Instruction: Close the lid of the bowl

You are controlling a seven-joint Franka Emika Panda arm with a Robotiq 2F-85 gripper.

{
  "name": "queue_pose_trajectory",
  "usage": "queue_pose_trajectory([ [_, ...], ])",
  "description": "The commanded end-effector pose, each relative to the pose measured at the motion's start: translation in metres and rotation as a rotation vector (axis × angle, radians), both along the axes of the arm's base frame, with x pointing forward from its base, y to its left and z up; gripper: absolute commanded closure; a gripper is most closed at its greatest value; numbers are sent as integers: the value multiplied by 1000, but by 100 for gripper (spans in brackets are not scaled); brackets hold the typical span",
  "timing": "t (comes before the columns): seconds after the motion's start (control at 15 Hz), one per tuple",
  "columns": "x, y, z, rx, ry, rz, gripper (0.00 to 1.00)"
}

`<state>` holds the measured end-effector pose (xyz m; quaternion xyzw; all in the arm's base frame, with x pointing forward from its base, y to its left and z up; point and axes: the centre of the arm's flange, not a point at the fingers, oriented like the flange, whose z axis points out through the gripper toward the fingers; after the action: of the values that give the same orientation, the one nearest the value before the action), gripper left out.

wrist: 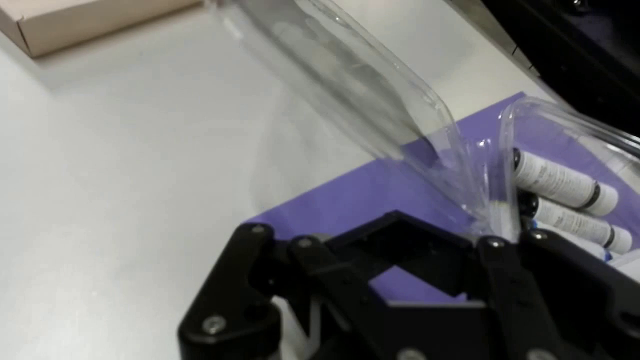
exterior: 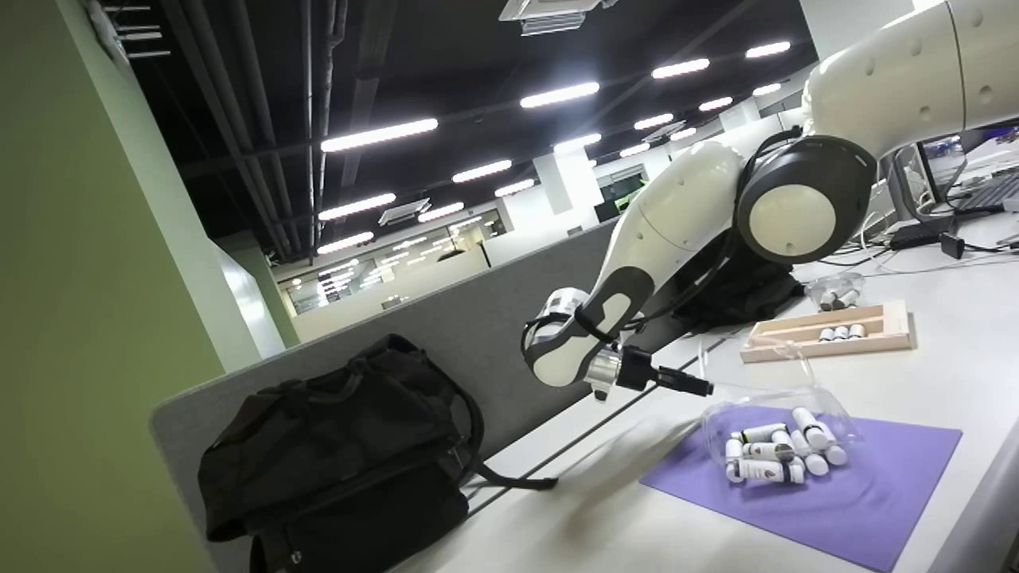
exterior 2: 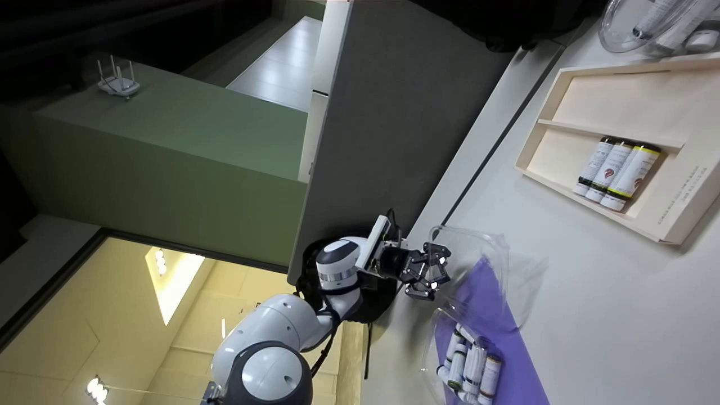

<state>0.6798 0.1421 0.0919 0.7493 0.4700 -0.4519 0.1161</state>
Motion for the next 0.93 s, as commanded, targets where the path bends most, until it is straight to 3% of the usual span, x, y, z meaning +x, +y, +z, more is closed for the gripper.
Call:
queue_pose_trajectory([
  [0.0,41,4,6,-85,57,9,100],
  [0.27,36,-5,12,-114,166,-18,96],
  [0.33,33,-6,13,-98,200,-28,87],
  [0.6,25,-6,8,-18,297,-64,74],
  [0.67,23,-4,7,6,316,-74,52],
  [0.87,17,3,7,85,334,-119,42],
])
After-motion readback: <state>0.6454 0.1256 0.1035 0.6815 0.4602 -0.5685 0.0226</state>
